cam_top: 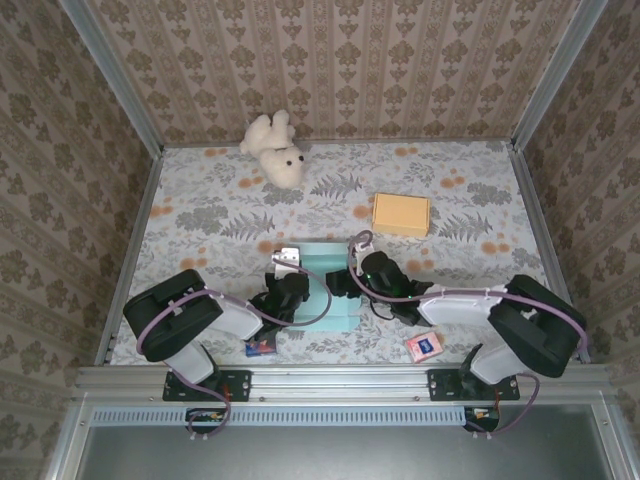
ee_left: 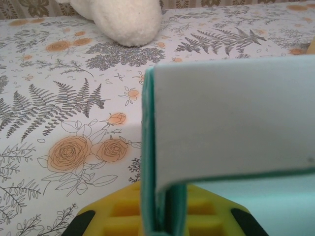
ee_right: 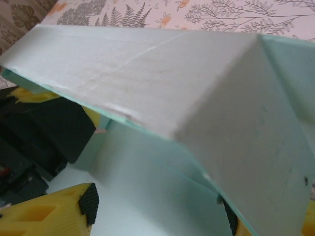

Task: Fold the paper box

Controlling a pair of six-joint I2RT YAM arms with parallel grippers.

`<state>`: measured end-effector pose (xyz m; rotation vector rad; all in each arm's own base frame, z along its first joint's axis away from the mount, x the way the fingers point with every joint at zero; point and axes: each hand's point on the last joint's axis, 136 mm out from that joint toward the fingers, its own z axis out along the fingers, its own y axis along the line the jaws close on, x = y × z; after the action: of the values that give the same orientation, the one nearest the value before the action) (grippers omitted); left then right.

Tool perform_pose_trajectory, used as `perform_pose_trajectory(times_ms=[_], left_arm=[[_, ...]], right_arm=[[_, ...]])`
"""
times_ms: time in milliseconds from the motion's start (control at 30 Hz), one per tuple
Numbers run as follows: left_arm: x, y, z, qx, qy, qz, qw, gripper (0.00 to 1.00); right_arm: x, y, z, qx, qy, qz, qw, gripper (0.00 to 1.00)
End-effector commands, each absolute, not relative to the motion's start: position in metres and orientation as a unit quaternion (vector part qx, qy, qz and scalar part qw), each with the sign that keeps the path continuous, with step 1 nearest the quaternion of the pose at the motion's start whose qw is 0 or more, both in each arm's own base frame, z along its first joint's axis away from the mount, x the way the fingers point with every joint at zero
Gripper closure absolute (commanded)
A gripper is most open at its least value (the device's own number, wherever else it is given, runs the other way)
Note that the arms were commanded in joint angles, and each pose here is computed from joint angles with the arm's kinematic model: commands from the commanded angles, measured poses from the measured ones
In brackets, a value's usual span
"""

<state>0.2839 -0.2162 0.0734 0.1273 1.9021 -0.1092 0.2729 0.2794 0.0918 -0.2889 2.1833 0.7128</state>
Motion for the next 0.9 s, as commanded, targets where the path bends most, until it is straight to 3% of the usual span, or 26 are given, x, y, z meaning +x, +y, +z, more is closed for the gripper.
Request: perform_pose_trajectory(times_ms=[0, 267, 500, 867], left_arm=[[0.283, -0.218, 0.081, 0.054, 0.809, -0.057, 0.582, 1.0], [0.282, -0.215, 0.083, 0.05, 0.81, -0.059, 0.582, 1.0], [0.281, -0.214, 0.087, 0.06, 0.808, -0.063, 0.583, 1.0], [0.279, -0.211, 0.086, 0.062, 0.808, -0.062, 0.582, 1.0]], right_arm=[[0.263, 0.262, 0.097, -0.129, 0.87, 0.247, 0.407, 0.29], [0.242, 0.23, 0.121, -0.147, 0.868, 0.218, 0.421, 0.29], [0.266, 0.168, 0.144, -0.103, 0.86, 0.068, 0.496, 0.28], [0.278, 0.132, 0.128, -0.036, 0.857, 0.078, 0.508, 0.31]])
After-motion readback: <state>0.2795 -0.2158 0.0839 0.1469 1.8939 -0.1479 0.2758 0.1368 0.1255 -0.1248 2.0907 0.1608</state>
